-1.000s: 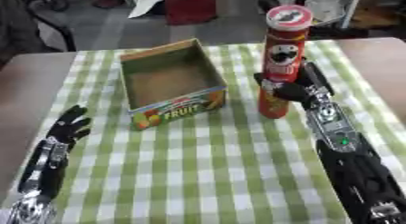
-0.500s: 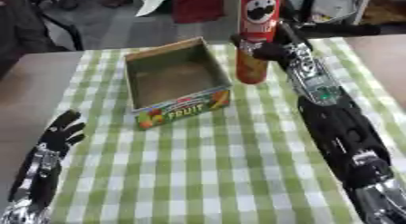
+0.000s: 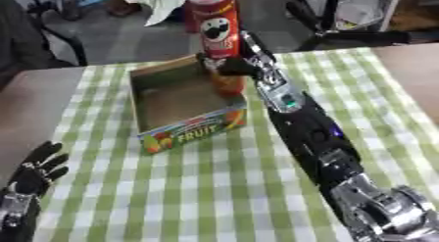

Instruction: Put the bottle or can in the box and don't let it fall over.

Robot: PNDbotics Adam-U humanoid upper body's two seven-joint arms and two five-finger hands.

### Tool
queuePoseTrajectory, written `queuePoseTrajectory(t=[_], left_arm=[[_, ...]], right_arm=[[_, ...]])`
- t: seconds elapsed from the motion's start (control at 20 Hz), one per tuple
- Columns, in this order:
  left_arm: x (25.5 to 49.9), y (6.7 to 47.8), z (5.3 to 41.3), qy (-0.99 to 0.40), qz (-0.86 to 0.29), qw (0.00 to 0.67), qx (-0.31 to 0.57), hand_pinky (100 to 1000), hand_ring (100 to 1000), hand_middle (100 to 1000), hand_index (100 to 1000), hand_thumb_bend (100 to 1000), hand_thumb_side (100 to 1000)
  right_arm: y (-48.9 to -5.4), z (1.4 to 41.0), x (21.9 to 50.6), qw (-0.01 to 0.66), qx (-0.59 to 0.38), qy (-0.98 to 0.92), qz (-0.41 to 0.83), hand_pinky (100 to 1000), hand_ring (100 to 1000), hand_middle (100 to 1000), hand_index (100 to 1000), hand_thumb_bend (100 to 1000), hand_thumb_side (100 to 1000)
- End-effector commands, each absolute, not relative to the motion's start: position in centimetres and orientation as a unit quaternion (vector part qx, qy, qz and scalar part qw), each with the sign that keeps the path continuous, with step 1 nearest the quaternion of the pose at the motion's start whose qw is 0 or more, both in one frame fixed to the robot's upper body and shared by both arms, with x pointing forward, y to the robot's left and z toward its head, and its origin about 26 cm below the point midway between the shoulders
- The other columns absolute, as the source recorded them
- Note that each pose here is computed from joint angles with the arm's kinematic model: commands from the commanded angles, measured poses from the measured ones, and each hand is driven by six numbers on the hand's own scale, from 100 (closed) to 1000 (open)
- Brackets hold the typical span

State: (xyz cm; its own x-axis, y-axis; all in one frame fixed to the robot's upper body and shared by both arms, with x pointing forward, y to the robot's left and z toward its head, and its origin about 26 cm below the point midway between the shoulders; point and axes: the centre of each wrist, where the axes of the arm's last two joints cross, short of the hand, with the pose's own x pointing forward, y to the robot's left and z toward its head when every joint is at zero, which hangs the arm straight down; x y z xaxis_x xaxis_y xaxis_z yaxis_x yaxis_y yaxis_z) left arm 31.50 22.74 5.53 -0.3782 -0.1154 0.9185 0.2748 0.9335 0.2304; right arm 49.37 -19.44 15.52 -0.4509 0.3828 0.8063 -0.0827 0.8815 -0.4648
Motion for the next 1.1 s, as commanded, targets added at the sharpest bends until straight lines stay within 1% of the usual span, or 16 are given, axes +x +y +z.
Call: queuePoseTrajectory(t=[0.05, 0.25, 0.55, 0.75, 0.8, 0.85, 0.9, 0.95, 1.1], left_arm=[[31.7, 22.7, 6.5, -0.82, -0.181, 0.54, -0.05, 894, 895, 898, 970, 601, 898], [31.7, 22.7, 6.5, -0.82, -0.181, 0.541, -0.049, 894, 895, 898, 970, 601, 898], [31.6, 22.9, 6.4, -0.819, -0.181, 0.543, -0.048, 894, 895, 898, 970, 601, 899], [31.5, 23.1, 6.2, -0.817, -0.178, 0.546, -0.043, 895, 895, 898, 970, 601, 899], [31.5, 23.3, 6.1, -0.817, -0.176, 0.548, -0.04, 894, 895, 898, 970, 601, 898], [31.4, 23.5, 6.0, -0.816, -0.174, 0.55, -0.036, 894, 895, 898, 970, 601, 898], [31.3, 23.8, 5.9, -0.815, -0.171, 0.552, -0.031, 894, 895, 898, 970, 601, 898], [31.2, 24.1, 5.8, -0.815, -0.168, 0.554, -0.025, 894, 895, 898, 970, 601, 898], [31.1, 24.8, 5.7, -0.813, -0.163, 0.559, -0.011, 894, 895, 898, 970, 600, 898]], right_arm=[[-18.9, 16.5, 49.7, 0.479, -0.136, -0.817, 0.292, 1000, 1000, 1000, 1000, 798, 529], [-19.0, 16.4, 49.6, 0.461, -0.151, -0.805, 0.34, 1000, 1000, 1000, 1000, 838, 564], [-18.7, 18.3, 49.4, 0.436, -0.131, -0.829, 0.324, 1000, 1000, 1000, 1000, 826, 566], [-19.4, 21.2, 48.8, 0.402, -0.11, -0.86, 0.293, 1000, 1000, 1000, 1000, 777, 568], [-20.0, 21.9, 48.5, 0.393, -0.105, -0.868, 0.284, 1000, 1000, 1000, 1000, 738, 601], [-20.7, 22.4, 48.1, 0.387, -0.101, -0.874, 0.275, 1000, 1000, 1000, 1000, 724, 545], [-21.5, 22.7, 47.6, 0.381, -0.093, -0.881, 0.264, 1000, 1000, 1000, 1000, 678, 514], [-22.5, 22.7, 46.9, 0.379, -0.082, -0.886, 0.254, 1000, 1000, 1000, 1000, 669, 508], [-26.3, 21.9, 44.2, 0.386, -0.064, -0.893, 0.222, 1000, 1000, 1000, 1000, 602, 464]])
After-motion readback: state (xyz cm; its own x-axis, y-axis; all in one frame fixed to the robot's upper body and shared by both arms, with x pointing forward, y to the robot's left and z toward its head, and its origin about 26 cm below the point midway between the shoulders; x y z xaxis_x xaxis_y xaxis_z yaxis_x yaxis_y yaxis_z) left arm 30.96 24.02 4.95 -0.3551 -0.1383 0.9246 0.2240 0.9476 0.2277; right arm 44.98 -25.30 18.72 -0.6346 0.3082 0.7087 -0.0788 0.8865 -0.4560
